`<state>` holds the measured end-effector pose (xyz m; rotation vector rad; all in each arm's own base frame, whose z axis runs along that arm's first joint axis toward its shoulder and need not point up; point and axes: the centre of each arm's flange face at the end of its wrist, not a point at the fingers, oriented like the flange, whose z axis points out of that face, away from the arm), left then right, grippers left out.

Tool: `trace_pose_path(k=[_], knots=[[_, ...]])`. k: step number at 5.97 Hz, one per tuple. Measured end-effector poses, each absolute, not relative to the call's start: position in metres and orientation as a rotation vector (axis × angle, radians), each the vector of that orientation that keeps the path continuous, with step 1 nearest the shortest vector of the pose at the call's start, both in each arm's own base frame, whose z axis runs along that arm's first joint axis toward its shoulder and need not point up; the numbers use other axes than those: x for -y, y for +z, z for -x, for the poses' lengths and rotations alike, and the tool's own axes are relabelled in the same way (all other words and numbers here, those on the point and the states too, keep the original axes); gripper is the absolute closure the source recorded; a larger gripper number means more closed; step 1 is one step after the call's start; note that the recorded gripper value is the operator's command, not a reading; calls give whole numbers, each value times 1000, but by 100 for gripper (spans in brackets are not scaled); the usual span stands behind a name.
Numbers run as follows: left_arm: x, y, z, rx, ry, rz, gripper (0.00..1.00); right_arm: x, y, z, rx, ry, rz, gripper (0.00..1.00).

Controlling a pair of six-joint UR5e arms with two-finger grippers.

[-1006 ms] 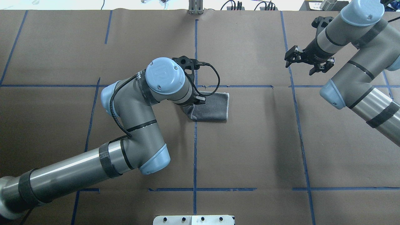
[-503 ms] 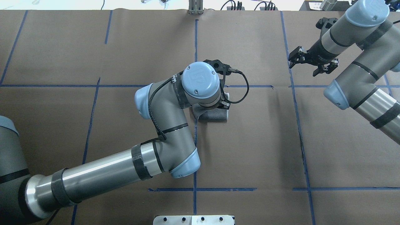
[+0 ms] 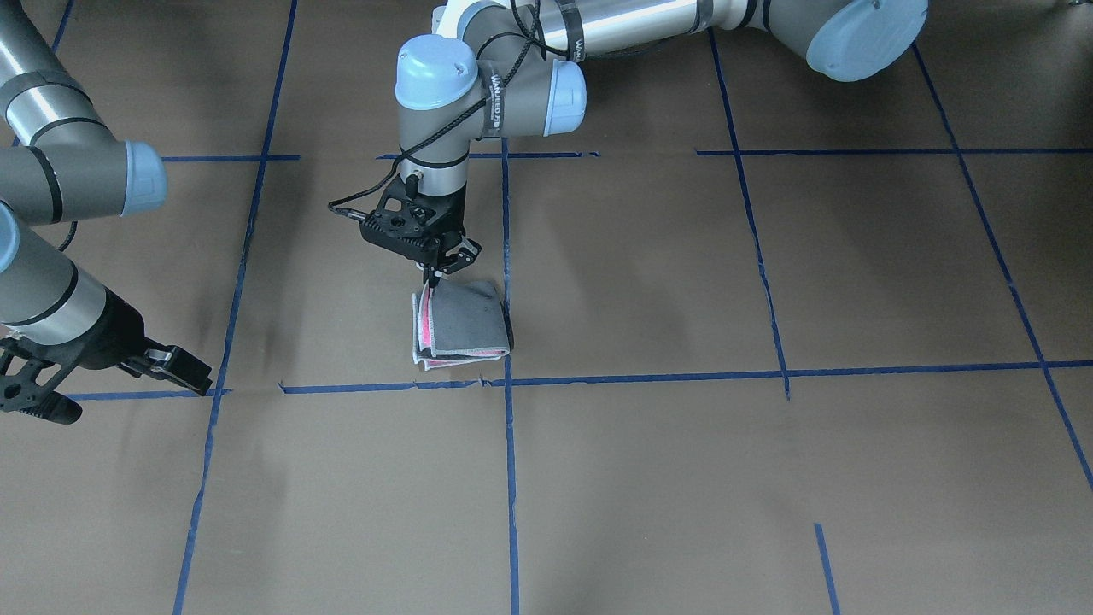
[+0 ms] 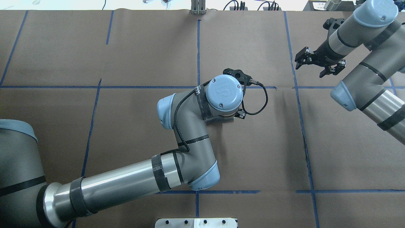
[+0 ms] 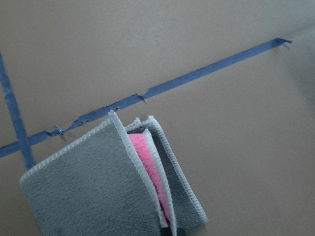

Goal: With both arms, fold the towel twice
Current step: 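Release the folded end and press it down with the left gripper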

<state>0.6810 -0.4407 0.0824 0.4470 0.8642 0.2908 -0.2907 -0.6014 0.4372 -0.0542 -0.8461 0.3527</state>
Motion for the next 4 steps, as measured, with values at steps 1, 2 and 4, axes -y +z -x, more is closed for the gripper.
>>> trace_pose_path(k=[1, 2, 4], knots=[[437, 85, -686, -856, 306, -454, 1, 601, 438, 290, 845, 354, 55, 0], [435, 88, -688, -852, 313, -457, 0, 601, 438, 290, 845, 354, 54, 0], [438, 97, -684, -854, 307, -465, 0, 601, 430, 291, 854, 349, 44, 0]])
